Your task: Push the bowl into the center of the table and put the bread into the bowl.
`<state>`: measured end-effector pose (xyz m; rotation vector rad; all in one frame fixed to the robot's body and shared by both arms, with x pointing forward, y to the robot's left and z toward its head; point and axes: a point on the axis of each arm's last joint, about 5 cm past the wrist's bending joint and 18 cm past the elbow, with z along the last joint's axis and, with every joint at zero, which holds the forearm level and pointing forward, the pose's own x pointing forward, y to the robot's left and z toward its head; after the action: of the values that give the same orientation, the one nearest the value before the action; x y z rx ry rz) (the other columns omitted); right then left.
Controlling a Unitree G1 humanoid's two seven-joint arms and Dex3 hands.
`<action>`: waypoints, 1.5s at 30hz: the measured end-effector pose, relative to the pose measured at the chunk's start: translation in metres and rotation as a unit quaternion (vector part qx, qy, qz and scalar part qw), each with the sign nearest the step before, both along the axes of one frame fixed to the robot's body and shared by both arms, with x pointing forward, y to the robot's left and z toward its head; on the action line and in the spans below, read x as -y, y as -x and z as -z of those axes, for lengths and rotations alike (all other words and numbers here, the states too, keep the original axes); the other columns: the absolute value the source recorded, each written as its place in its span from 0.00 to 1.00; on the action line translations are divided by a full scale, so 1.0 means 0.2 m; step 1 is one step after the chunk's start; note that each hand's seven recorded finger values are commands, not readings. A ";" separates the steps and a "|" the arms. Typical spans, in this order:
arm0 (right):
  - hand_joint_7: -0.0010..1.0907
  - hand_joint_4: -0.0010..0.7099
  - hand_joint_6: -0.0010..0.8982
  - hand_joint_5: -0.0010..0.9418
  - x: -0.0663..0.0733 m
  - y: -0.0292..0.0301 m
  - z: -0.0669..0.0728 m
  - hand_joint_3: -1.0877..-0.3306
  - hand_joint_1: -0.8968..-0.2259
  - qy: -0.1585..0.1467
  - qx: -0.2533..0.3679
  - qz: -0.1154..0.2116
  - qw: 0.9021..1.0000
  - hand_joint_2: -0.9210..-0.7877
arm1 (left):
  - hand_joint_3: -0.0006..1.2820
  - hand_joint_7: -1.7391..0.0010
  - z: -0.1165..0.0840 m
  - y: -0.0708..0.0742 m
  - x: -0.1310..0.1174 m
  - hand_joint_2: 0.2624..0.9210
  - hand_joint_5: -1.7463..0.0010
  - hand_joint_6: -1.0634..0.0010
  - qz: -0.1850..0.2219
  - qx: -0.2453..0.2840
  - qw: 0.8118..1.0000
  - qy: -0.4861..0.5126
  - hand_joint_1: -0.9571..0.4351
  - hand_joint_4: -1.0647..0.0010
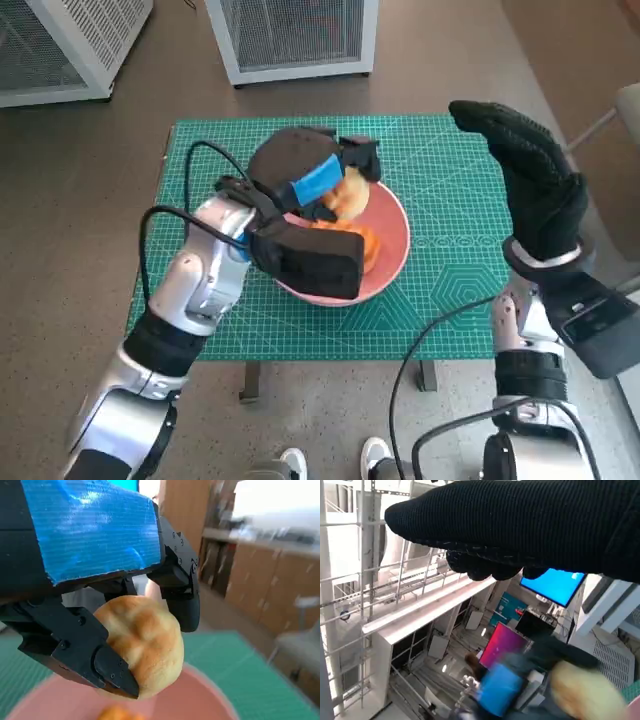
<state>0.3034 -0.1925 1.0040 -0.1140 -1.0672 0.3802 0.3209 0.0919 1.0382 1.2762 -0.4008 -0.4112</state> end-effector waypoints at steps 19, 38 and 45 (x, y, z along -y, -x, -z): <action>0.51 0.32 0.03 0.00 0.00 0.002 0.01 0.61 0.46 -0.007 -0.004 0.002 1.000 0.00 | 0.03 0.96 0.02 -0.06 -0.06 0.91 1.00 0.93 0.012 -0.150 0.988 -0.034 0.19 1.00; 0.51 0.32 0.03 0.00 -0.01 -0.021 -0.01 0.61 0.42 -0.015 -0.017 -0.004 1.000 0.00 | 0.19 0.96 -0.03 -0.08 -0.41 1.00 1.00 0.94 0.157 -0.069 0.916 0.364 0.21 1.00; 0.51 0.32 0.03 0.00 -0.02 -0.036 -0.06 0.60 0.44 -0.026 -0.024 -0.021 0.999 0.00 | 0.28 0.94 0.04 -0.04 -0.40 1.00 0.99 0.91 0.186 0.009 0.823 0.537 0.19 0.97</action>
<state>0.3106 -0.1878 1.0157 -0.0362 -1.0321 0.3912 0.3286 0.1723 1.0297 0.0814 -0.7617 -0.4000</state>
